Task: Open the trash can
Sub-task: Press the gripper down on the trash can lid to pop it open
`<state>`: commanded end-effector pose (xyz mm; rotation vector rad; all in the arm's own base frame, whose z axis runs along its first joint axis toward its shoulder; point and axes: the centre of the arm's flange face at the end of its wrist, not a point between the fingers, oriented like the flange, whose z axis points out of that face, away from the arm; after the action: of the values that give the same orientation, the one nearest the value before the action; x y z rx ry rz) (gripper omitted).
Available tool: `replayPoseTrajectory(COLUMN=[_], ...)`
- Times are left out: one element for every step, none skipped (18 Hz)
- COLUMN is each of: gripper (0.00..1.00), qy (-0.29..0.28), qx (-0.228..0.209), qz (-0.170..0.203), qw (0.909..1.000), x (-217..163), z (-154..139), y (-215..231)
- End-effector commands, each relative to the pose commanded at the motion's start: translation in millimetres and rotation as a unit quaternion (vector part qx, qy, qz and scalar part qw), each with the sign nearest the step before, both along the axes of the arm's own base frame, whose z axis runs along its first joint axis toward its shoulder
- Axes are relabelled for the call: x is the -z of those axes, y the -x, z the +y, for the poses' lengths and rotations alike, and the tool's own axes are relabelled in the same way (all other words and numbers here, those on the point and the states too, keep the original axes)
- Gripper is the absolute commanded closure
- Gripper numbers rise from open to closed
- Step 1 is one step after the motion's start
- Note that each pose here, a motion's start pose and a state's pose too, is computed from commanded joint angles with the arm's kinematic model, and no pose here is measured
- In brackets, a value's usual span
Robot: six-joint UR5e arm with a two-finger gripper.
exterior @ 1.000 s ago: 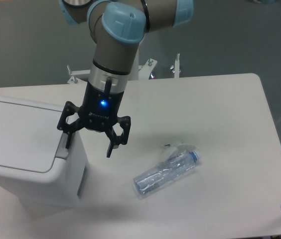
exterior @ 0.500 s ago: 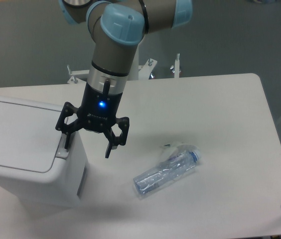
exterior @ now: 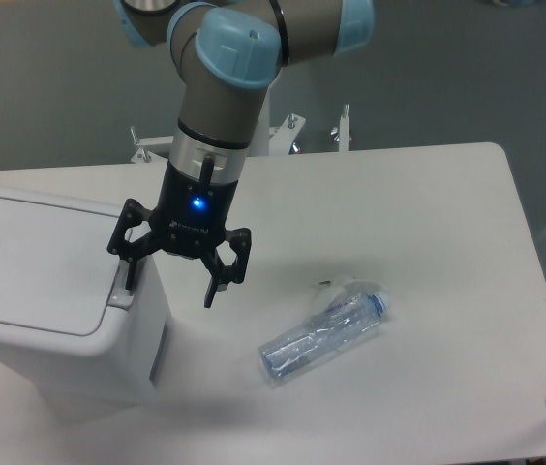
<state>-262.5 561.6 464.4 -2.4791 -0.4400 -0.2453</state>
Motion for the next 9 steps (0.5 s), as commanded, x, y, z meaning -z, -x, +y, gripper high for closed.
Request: replayPoseTrajectory(gripper=[0.00, 0.00, 0.00, 0.00, 0.00, 0.00, 0.00, 0.00, 0.00], qy=[0.001, 0.001, 0.001, 0.001, 0.001, 0.001, 0.000, 0.001, 0.000], qx=[0.000, 0.000, -0.001, 0.000, 0.000, -0.001, 0.000, 0.000, 0.000], qz=[-0.001, -0.001, -0.001, -0.001, -0.002, -0.001, -0.001, -0.001, -0.001], qw=[1.0000, 1.0000, 1.0000, 1.0000, 1.0000, 1.0000, 1.0000, 1.0000, 1.0000], x=[0.8, 0.8, 0.8, 0.8, 1.6, 0.8, 0.9, 0.8, 0.0], z=[-0.1, -0.1, -0.1, -0.1, 0.3, -0.1, 0.4, -0.1, 0.1], y=[-0.1, -0.1, -0.1, -0.1, 0.1, -0.1, 0.2, -0.1, -0.1])
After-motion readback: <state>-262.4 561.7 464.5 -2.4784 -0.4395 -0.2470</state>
